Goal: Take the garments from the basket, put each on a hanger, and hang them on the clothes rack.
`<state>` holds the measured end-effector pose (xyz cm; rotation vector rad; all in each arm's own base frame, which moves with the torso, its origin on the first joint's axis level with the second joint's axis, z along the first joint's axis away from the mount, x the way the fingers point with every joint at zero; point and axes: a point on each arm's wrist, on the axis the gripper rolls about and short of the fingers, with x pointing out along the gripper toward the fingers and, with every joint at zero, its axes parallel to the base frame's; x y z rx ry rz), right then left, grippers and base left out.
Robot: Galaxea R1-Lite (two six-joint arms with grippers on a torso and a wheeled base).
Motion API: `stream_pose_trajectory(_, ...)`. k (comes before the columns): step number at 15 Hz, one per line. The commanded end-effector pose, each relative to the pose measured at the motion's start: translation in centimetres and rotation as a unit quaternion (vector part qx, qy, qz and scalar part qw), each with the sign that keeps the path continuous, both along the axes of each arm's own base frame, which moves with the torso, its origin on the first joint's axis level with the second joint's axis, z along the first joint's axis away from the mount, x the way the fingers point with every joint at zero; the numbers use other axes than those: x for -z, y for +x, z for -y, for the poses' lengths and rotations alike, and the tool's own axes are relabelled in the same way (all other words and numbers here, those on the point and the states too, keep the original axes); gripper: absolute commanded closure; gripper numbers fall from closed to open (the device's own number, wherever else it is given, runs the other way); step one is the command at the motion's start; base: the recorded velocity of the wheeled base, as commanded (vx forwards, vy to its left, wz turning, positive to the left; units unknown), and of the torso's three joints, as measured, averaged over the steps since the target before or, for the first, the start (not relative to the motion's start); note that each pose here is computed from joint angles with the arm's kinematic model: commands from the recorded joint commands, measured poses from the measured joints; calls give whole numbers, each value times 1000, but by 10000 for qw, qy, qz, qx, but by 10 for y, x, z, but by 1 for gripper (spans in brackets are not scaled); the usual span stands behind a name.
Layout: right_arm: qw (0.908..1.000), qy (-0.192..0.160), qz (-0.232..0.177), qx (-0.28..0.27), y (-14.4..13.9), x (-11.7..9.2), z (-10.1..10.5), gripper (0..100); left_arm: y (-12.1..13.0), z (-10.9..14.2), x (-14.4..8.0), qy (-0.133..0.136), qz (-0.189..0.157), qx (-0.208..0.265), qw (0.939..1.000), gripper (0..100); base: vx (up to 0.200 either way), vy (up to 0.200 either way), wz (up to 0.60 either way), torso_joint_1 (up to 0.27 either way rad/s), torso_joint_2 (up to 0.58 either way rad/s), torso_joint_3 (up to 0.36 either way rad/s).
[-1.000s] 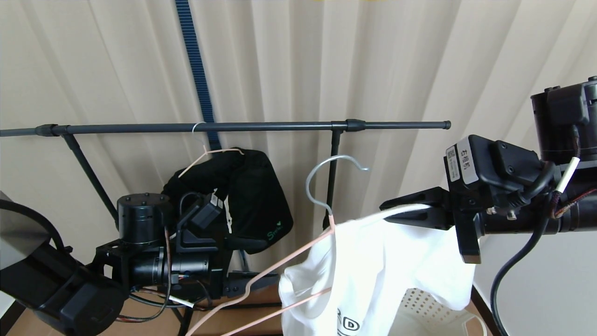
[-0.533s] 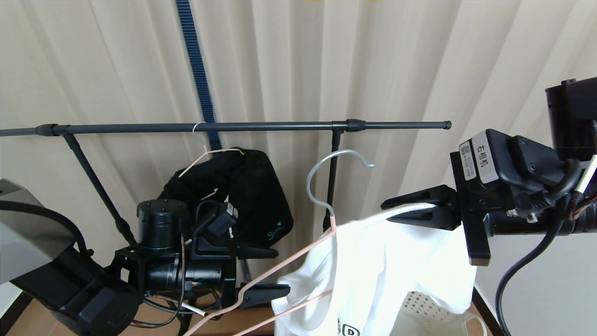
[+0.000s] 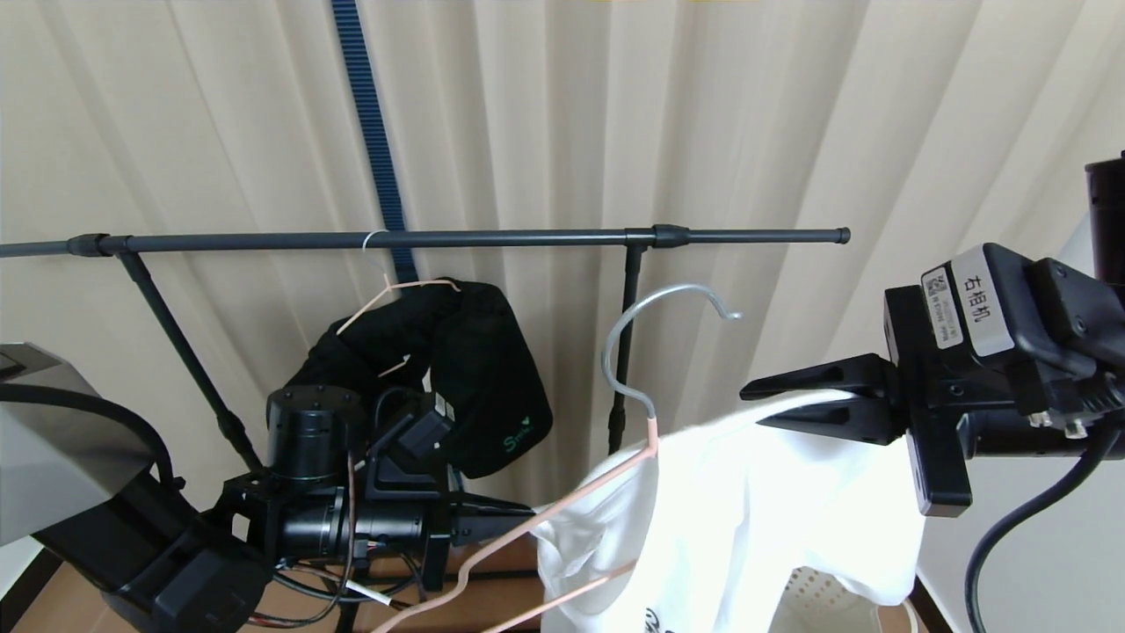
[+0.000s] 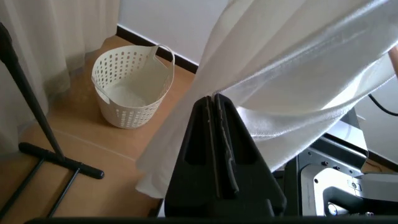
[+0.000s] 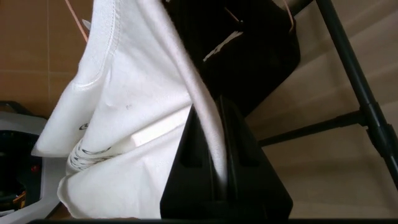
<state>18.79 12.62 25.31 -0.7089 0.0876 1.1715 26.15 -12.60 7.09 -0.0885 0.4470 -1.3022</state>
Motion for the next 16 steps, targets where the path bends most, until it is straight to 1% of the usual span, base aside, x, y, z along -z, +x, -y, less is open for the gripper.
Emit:
stream_pose_trajectory(1, 10000, 18, 33, 63, -2, -1, 5, 100, -5, -6, -7, -36, 58, -64, 10000, 100, 0, 0, 0, 0, 0, 0)
stream_pose_trajectory(4, 9999, 13, 58, 95, -1, -2, 5, 100, -9, -8, -11, -48, 131, -72, 9999, 100, 0, 0, 0, 0, 0, 0)
stream_pose_trajectory(7, 9992, 2, 55, 400, 7, -2, 16, 100, -13, -31, -27, -128, 348, -450, 9983, 100, 0, 0, 0, 0, 0, 0)
stream_pose_trajectory(10, 9982, -2, 65, 598, 11, -2, 22, 100, -19, -43, -38, -179, 525, -641, 9964, 100, 0, 0, 0, 0, 0, 0)
stream_pose_trajectory(14, 9929, -19, 381, 1126, 18, -5, 28, 100, -24, -49, -40, -182, 577, -721, 9956, 100, 0, 0, 0, 0, 0, 0)
stream_pose_trajectory(16, 9917, 18, 367, 1236, 18, -7, 30, 100, -26, -50, -39, -158, 598, -716, 9955, 100, 0, 0, 0, 0, 0, 0)
